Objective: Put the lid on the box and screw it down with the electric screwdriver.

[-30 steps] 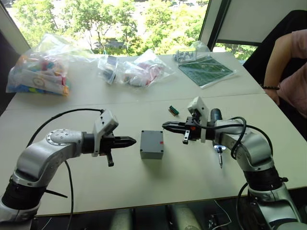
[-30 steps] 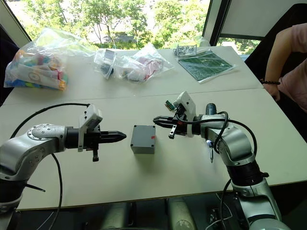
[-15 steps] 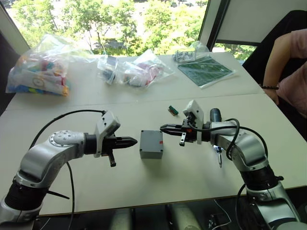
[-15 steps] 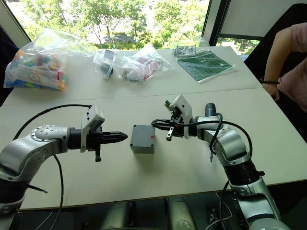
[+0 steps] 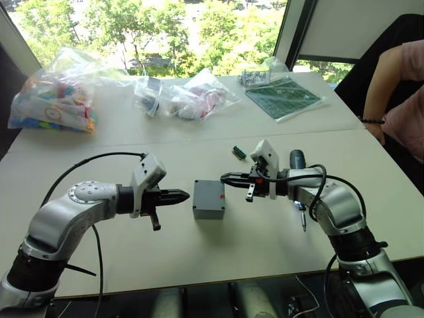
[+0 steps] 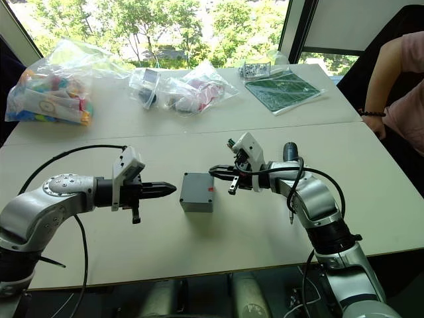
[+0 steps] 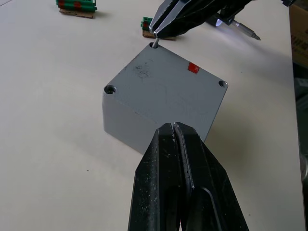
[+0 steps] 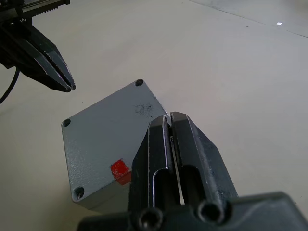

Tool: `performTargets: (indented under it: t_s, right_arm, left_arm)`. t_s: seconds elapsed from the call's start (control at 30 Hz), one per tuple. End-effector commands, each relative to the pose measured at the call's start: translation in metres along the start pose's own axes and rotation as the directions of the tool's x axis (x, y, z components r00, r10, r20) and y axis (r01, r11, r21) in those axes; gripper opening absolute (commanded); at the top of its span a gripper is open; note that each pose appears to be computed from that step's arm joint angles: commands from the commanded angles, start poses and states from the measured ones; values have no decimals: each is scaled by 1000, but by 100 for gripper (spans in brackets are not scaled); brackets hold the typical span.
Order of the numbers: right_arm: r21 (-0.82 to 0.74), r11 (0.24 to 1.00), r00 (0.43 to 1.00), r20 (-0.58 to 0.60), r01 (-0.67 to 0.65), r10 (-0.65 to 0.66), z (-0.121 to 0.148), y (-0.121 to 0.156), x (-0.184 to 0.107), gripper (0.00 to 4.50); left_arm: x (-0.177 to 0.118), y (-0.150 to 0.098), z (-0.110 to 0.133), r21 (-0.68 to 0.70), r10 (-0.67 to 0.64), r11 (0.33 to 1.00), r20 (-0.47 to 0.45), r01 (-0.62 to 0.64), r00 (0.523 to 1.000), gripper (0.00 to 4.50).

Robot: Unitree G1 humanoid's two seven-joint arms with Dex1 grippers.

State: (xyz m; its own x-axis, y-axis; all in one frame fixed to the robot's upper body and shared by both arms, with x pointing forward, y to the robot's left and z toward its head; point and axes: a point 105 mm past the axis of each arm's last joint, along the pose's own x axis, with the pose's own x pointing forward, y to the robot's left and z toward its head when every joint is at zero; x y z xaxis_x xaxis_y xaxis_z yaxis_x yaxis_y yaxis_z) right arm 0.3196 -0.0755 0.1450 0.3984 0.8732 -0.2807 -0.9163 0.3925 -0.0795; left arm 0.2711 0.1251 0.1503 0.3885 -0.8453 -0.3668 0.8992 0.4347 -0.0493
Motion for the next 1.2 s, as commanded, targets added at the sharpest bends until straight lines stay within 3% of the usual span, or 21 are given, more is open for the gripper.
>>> performTargets:
  t_s: [0.03, 0.2, 0.33, 0.57, 0.7, 0.87, 0.97, 1.03, 1.13, 1.2]
  right_arm:
    - [-42, 999, 1000, 21, 5, -4, 9, -2, 1, 1]
    - [-41, 999, 1000, 20, 5, -5, 8, -3, 2, 1]
    - [-39, 999, 1000, 17, 12, -12, 9, -4, 2, 110]
    - [-34, 998, 997, 56, 61, -59, 25, -14, -10, 381]
    - [23, 970, 963, 120, 242, -243, 54, -46, -44, 381]
    - [24, 919, 913, 107, 392, -393, 64, -71, -71, 381]
    - [125, 801, 810, -127, 586, -572, 66, -102, -130, 440]
    - [155, 710, 719, -286, 687, -633, 56, -109, -155, 447]
    - [272, 731, 762, -413, 626, -499, 39, -85, -158, 447]
    - [288, 709, 732, -504, 643, -459, 24, -78, -166, 447]
  left_arm:
    - [-2, 0, 9, 37, 7, 999, 28, -8, 1000, 0]
    - [-1, 0, 10, 38, 6, 999, 30, -7, 1000, 0]
    - [-1, 0, 10, 38, 6, 999, 31, -7, 999, 0]
    - [2, 0, 14, 45, -3, 999, 47, 1, 999, 0]
    - [5, -2, 28, 70, -25, 997, 88, 19, 996, 0]
    - [8, -4, 37, 94, -46, 995, 104, 36, 994, 0]
    - [17, -13, 58, 174, -116, 981, 153, 88, 981, 0]
    - [21, -18, 65, 205, -148, 972, 168, 112, 975, 0]
    - [26, -24, 68, 227, -172, 965, 184, 129, 968, 0]
    - [30, -26, 68, 234, -176, 963, 187, 131, 966, 0]
